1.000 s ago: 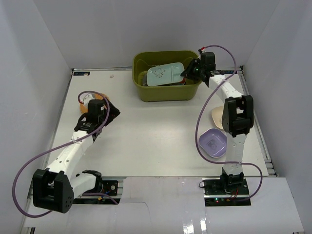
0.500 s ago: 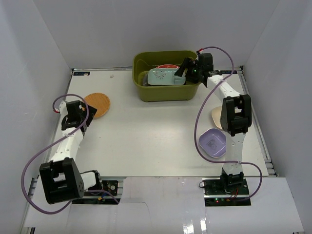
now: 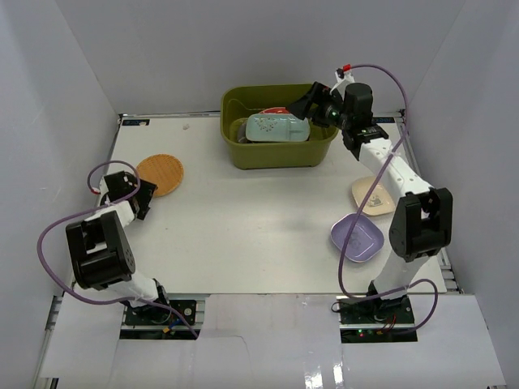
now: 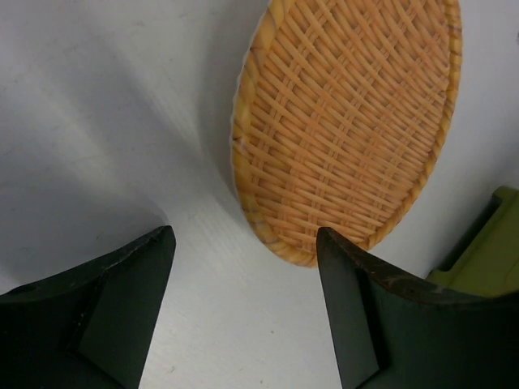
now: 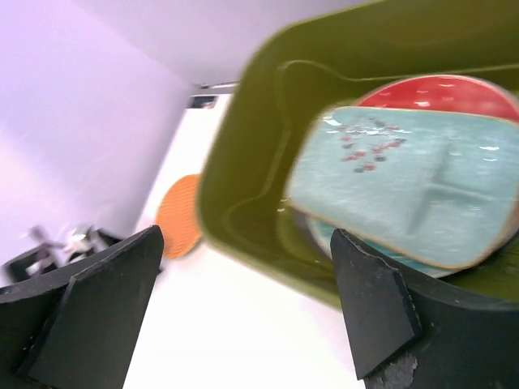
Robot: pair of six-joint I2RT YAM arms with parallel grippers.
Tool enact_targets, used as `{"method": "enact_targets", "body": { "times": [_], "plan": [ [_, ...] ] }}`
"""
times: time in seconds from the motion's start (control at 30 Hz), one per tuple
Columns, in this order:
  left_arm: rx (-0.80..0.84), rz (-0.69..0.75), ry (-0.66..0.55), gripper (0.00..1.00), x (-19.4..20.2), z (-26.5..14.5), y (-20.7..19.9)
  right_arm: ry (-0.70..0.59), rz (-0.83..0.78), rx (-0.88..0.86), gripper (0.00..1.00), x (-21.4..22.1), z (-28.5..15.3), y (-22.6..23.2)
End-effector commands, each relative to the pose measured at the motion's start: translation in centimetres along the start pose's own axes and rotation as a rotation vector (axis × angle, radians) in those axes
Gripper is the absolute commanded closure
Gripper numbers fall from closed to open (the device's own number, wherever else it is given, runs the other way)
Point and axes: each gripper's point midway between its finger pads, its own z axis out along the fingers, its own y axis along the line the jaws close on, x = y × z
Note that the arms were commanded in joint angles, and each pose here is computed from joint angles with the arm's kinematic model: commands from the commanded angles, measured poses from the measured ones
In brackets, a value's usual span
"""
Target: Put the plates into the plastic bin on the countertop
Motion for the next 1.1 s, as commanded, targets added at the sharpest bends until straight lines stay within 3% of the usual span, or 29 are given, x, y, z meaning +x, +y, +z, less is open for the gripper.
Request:
{"method": "enact_targets", "body": {
  "times": [0.0,0.13,0.2,0.37,0.6,0.87,1.07],
  "plan": [
    [0.053,-0.009,-0.007,0.18,-1.0,1.0,-1.3,-0.025,-0.016,-0.147,0.11,0.5,-1.2,4.4],
    [0.049,-0.016,-0.012,0.29,-1.2,1.8,-0.9,-0.007,-0.015,-0.218,0.12,2.5,-2.6,7.0],
    [0.042,-0.024,-0.021,0.4,-1.4,2.3,-0.6,0.006,-0.023,-0.278,0.12,3.5,-3.4,9.3],
    [0.038,-0.042,-0.022,0.56,-1.8,3.2,-0.1,0.092,-0.051,-0.38,0.12,8.6,-4.4,14.0],
    [0.08,-0.028,-0.037,1.0,-2.6,2.9,-1.4,0.164,-0.081,-0.462,0.13,13.8,-5.5,18.3],
    [0.373,0.013,-0.023,1.0,-1.7,-5.9,-6.8,0.275,-0.096,-0.459,0.02,17.4,-3.7,19.0],
    [0.598,0.063,0.141,1.0,3.6,-12.3,-7.8,0.357,-0.101,-0.384,0.1,19.9,-1.9,17.6]
  ]
}}
